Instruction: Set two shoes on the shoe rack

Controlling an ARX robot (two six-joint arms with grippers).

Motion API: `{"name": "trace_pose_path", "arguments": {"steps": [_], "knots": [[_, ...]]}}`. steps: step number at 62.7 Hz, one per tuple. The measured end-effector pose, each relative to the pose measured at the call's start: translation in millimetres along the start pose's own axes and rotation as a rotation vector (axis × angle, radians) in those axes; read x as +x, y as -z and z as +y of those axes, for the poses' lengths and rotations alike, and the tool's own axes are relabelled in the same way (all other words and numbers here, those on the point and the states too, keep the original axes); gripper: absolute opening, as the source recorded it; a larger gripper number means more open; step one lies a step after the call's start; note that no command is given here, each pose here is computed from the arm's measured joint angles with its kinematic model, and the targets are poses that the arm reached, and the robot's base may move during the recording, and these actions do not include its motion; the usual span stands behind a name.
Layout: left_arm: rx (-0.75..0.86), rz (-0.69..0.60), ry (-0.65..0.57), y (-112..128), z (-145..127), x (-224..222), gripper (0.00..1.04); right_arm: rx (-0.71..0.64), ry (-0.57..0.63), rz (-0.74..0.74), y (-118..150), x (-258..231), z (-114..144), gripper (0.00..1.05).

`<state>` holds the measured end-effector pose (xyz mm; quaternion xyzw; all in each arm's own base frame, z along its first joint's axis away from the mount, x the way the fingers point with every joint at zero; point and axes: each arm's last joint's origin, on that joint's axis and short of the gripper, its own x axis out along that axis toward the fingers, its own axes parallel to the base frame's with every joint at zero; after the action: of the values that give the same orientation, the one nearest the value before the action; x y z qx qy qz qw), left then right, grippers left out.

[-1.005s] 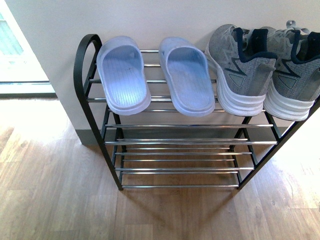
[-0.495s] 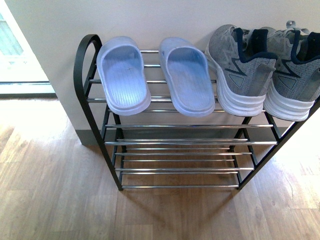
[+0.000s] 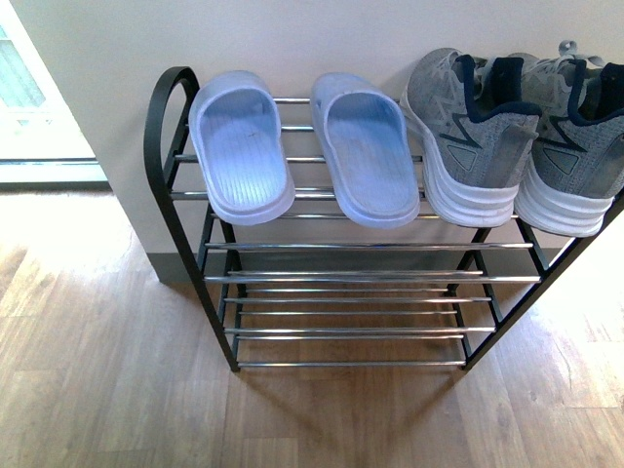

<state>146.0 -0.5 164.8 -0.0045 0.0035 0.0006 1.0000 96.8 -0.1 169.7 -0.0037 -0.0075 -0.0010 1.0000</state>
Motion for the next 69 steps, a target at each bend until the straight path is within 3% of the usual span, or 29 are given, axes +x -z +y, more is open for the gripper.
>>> {"name": "trace_pose_path", "arguments": {"steps": [69], "knots": [[0.0,-0.023,0.005,-6.2,0.1,-35.8,0.01,0.0,0.0,0.0,-0.1,0.0,0.0,0.96]]}}
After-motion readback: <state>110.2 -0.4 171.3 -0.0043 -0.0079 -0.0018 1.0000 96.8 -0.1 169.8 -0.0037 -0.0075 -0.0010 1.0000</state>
